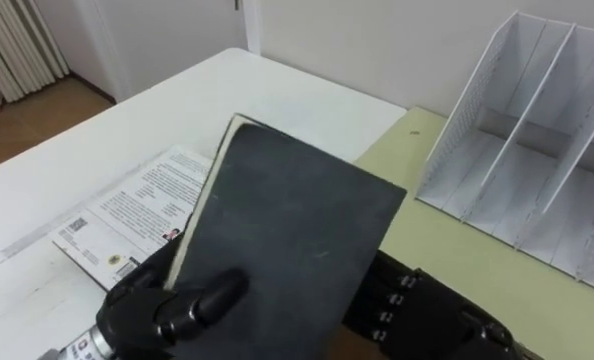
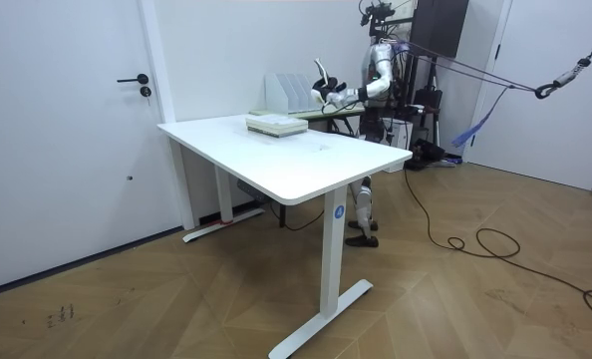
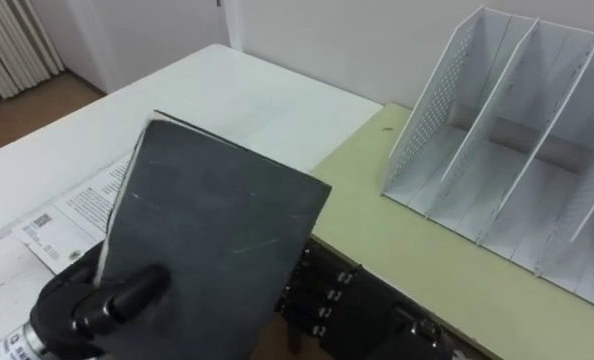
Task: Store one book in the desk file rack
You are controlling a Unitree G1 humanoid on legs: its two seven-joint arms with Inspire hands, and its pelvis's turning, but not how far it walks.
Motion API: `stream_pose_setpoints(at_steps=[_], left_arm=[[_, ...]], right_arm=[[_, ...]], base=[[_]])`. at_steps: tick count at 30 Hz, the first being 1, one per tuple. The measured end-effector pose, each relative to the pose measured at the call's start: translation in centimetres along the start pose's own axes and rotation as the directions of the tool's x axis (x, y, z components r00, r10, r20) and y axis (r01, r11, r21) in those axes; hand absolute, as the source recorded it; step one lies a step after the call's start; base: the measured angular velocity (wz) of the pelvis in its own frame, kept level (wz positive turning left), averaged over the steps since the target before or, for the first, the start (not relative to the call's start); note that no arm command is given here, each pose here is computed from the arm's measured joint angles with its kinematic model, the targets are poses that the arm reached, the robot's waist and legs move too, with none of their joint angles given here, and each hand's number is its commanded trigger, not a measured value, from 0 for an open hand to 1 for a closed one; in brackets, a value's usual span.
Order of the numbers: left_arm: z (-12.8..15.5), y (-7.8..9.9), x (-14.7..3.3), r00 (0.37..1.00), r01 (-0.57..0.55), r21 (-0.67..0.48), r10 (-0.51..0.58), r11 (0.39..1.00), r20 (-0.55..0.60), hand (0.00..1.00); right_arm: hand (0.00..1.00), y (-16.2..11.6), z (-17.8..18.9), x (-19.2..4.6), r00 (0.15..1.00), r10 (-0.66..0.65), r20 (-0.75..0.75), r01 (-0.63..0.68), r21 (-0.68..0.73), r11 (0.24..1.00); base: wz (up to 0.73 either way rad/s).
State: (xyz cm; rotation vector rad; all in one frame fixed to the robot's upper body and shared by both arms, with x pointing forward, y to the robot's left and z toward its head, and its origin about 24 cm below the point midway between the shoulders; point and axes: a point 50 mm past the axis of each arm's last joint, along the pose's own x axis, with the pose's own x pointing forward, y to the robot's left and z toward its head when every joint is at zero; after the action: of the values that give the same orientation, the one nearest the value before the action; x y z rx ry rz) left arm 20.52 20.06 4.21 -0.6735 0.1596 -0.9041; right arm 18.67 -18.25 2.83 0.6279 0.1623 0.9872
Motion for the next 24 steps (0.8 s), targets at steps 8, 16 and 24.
stream_pose_setpoints(at_steps=[8, 16, 24], left_arm=[[-0.8, 0.5, -0.5, 0.999, -0.027, -0.026, 0.026, 0.999, -0.042, 1.0], [-1.8, 1.7, -2.0, 0.987, -0.111, -0.037, 0.105, 0.993, -0.118, 1.0], [-2.8, 1.1, -2.0, 0.981, -0.023, -0.05, 0.013, 0.998, -0.191, 1.0]], right_arm=[[0.0, -0.1, 0.0, 0.1, 1.0, -0.013, -0.022, 0.013, -0.003, 1.0], [1.0, -0.8, 2.0, 0.0, 0.999, -0.053, -0.01, 0.053, -0.03, 0.998], [1.0, -0.9, 1.8, 0.2, 0.997, -0.078, -0.028, 0.077, -0.026, 0.997]], base=[[0.0], [0.0], [0.0]])
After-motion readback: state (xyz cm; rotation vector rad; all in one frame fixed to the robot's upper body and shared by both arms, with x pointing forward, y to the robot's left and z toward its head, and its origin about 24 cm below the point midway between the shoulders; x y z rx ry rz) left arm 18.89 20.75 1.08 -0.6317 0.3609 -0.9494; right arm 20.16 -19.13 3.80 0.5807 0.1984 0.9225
